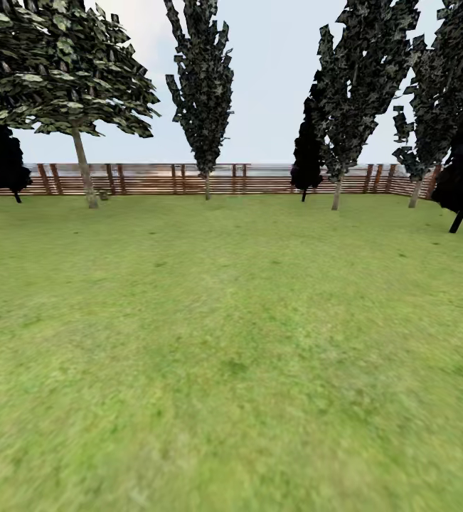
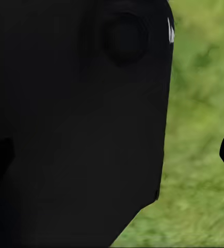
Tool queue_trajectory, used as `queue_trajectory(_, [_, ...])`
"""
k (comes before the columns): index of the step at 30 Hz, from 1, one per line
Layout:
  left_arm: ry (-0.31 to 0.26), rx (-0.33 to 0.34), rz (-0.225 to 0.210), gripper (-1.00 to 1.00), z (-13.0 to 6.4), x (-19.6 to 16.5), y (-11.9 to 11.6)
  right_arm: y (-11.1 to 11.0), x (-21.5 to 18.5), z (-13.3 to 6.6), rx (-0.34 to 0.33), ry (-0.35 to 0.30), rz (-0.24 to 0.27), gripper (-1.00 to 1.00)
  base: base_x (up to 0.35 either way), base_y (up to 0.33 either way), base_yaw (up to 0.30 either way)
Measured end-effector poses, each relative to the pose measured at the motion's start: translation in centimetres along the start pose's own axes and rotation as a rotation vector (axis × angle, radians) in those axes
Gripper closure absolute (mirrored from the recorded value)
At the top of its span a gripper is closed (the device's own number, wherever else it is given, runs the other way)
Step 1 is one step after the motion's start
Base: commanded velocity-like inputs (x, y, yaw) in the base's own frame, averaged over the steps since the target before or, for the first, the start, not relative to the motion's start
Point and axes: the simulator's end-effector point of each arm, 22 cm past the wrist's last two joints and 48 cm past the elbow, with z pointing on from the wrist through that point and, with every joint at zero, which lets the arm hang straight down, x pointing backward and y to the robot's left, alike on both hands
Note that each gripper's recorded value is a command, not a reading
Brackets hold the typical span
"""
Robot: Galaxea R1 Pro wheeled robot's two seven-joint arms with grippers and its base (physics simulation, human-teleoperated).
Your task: Take the three Easter eggs out of the wicker basket on the lawn in the garden, then place them on the lawn next to a single tree (choose any tree) so that all three eggs are next to the same tree and none are left in the basket.
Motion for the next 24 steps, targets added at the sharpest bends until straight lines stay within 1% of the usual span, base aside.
queue_trajectory(1, [0.000, 0.000, 0.000, -1.00, 0.0, 0.0, 0.0, 0.0, 0.0, 0.0, 0.000, 0.000, 0.000, -1.00, 0.000, 0.000, 0.000])
queue_trajectory(2, [-0.003, 0.011, -0.006, -1.00, 0.0, -0.2, -0.6, 0.0, -0.7, 0.0, -0.003, -0.015, 0.004, -1.00, 0.000, 0.000, 0.000])
queue_trajectory(5, [-0.006, 0.035, -0.006, -1.00, 0.0, -0.6, -2.0, 0.2, -1.2, 0.0, -0.006, -0.024, 0.001, -1.00, 0.000, 0.000, 0.000])
queue_trajectory(6, [-0.006, 0.038, -0.007, -1.00, 0.0, -0.4, -2.3, 0.3, -2.0, 0.0, -0.007, -0.041, 0.001, -1.00, 0.000, 0.000, 0.000])
queue_trajectory(9, [-0.017, 0.036, -0.007, -1.00, 0.0, -0.9, -2.2, -0.2, -4.6, -0.2, 0.000, -0.091, 0.000, -1.00, 0.000, 0.000, 0.000])
queue_trajectory(14, [-0.020, 0.036, -0.007, -1.00, 0.0, -1.0, -2.2, 0.0, -8.1, -0.5, -0.002, -0.161, -0.011, -1.00, 0.000, 0.000, 0.000])
queue_trajectory(15, [-0.020, 0.036, -0.007, -1.00, 0.0, -1.1, -2.2, 0.0, -10.5, -0.9, -0.001, -0.252, -0.013, -1.00, 0.000, 0.000, 0.000])
queue_trajectory(16, [-0.027, 0.034, -0.007, -1.00, 0.0, -1.4, -2.1, -0.1, -10.5, -0.9, -0.001, -0.255, -0.013, -1.00, 0.000, 0.000, 0.000])
queue_trajectory(24, [-0.028, 0.034, -0.007, -1.00, 0.0, -1.5, -2.1, 0.1, -10.6, -1.0, -0.003, -0.257, -0.012, -1.00, 0.000, 0.000, 0.000])
